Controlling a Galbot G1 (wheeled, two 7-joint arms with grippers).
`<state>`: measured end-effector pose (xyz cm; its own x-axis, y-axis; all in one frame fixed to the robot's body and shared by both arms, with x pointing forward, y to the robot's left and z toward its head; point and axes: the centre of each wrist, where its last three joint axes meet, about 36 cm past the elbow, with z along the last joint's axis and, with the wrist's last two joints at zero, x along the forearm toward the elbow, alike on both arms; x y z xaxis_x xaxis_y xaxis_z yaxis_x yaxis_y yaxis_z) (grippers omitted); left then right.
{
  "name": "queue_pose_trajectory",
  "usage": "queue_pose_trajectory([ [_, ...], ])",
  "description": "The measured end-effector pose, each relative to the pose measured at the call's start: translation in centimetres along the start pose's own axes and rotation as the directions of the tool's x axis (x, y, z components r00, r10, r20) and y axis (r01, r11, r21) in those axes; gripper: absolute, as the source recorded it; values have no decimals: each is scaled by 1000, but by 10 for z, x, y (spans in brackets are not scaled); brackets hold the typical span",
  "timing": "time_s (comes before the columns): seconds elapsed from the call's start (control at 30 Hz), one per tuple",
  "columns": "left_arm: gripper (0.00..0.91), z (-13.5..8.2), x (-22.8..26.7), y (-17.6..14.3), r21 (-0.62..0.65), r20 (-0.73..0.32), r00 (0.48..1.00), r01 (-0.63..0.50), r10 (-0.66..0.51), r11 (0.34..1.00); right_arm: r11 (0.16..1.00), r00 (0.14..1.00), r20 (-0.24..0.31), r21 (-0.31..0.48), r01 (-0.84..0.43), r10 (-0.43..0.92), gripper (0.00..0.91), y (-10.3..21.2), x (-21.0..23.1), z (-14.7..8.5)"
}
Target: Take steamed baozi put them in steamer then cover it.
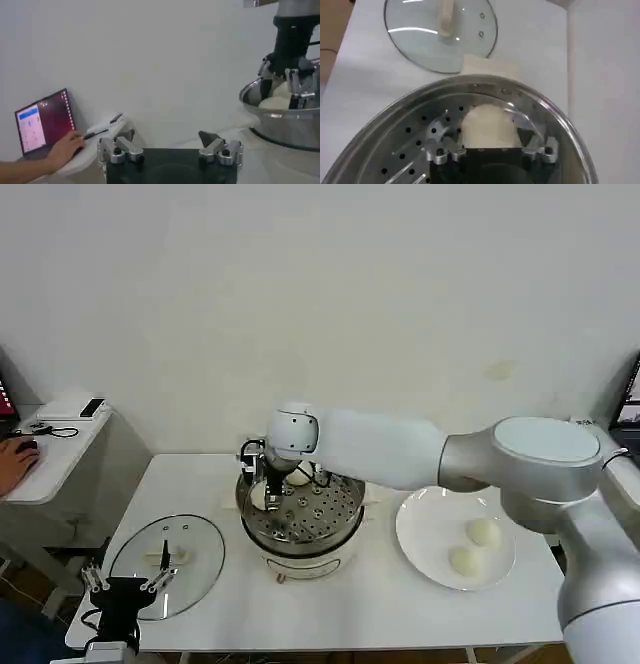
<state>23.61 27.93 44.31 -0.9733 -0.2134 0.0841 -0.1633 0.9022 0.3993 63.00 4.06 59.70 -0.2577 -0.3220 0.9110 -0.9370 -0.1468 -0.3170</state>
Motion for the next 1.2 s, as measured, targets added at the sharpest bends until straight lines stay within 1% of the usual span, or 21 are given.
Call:
queue_pose_trajectory([
  [0.17, 907, -1, 1, 0, -1, 1, 1000, -3, 3, 1000, 999, 1000, -17, 33, -26, 26, 907, -10, 27, 17],
  [0.37, 907, -2, 1, 0, -4, 2, 1000, -8, 8, 1000, 996, 998, -46, 71, -45, 48, 907, -18, 72, 53],
  [0.5, 907, -2, 1, -1, -1, 4, 1000, -13, 13, 1000, 995, 996, -77, 88, -45, 52, 907, -16, 99, 90],
  [0.73, 907, -4, 0, -6, 5, 6, 1000, -28, 28, 1000, 995, 991, -132, 98, -18, 31, 907, 6, 126, 164],
  [0.97, 907, -1, -3, -7, 3, 2, 999, -33, 33, 999, 996, 980, -199, 86, 7, 10, 907, 43, 139, 240],
  [1.2, 907, 4, -4, -9, 5, -9, 999, -39, 39, 999, 998, 970, -242, 48, 37, -24, 907, 87, 134, 302],
])
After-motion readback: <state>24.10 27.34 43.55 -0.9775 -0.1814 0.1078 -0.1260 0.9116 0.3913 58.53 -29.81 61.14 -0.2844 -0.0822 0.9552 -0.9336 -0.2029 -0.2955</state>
